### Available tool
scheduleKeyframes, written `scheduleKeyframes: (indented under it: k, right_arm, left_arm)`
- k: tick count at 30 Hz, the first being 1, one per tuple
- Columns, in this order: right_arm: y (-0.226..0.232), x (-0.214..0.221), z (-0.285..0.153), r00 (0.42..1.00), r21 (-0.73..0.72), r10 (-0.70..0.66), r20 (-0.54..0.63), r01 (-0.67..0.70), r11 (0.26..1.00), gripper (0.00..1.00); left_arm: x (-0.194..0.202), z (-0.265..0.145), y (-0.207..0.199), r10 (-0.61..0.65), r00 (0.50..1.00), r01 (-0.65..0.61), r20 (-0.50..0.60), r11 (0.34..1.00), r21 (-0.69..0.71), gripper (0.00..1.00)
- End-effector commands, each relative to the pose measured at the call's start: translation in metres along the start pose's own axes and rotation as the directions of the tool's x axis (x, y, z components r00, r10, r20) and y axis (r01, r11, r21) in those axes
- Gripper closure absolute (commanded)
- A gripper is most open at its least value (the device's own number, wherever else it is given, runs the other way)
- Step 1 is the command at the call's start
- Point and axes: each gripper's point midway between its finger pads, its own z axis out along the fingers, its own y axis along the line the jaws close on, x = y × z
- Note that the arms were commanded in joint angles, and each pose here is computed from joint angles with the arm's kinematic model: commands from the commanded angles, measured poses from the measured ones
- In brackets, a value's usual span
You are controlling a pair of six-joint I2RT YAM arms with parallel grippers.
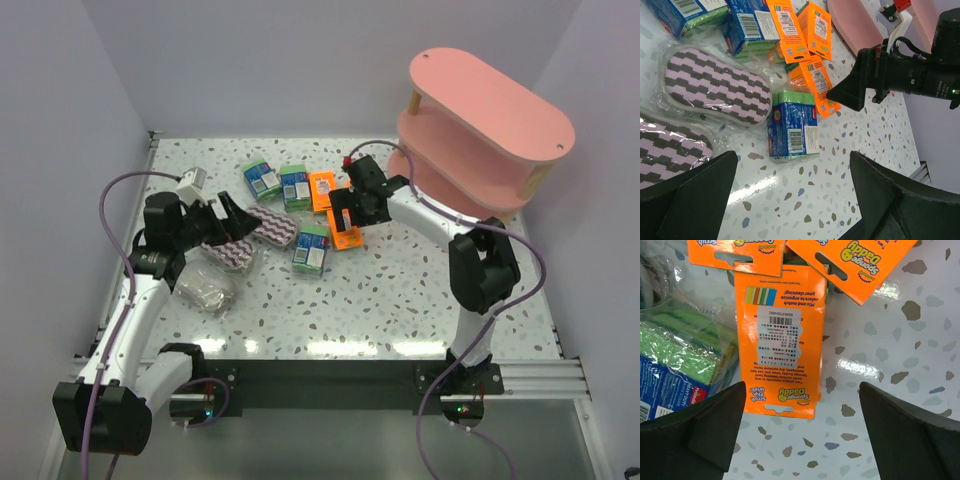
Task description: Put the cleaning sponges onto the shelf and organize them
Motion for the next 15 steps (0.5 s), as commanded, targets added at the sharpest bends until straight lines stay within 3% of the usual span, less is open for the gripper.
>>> scheduleKeyframes:
  k: [1, 15]
  right_arm:
    - [0.013, -0.012, 0.005, 0.995, -0.053, -0.100, 0.020, 0.101, 0.994, 0.02]
    - [0.027, 0.004, 0.022, 0.991, -0.095, -0.134, 0.003, 0.134, 0.987, 0.02]
  left_arm:
    - [0.004, -0.003, 0.000, 0.019, 1.000, -0.019, 0.005, 1.000, 0.003, 0.00]
    - [0.013, -0.006, 0.006, 0.012, 1.000, -0.012, 0.000, 1.000, -0.019, 0.00]
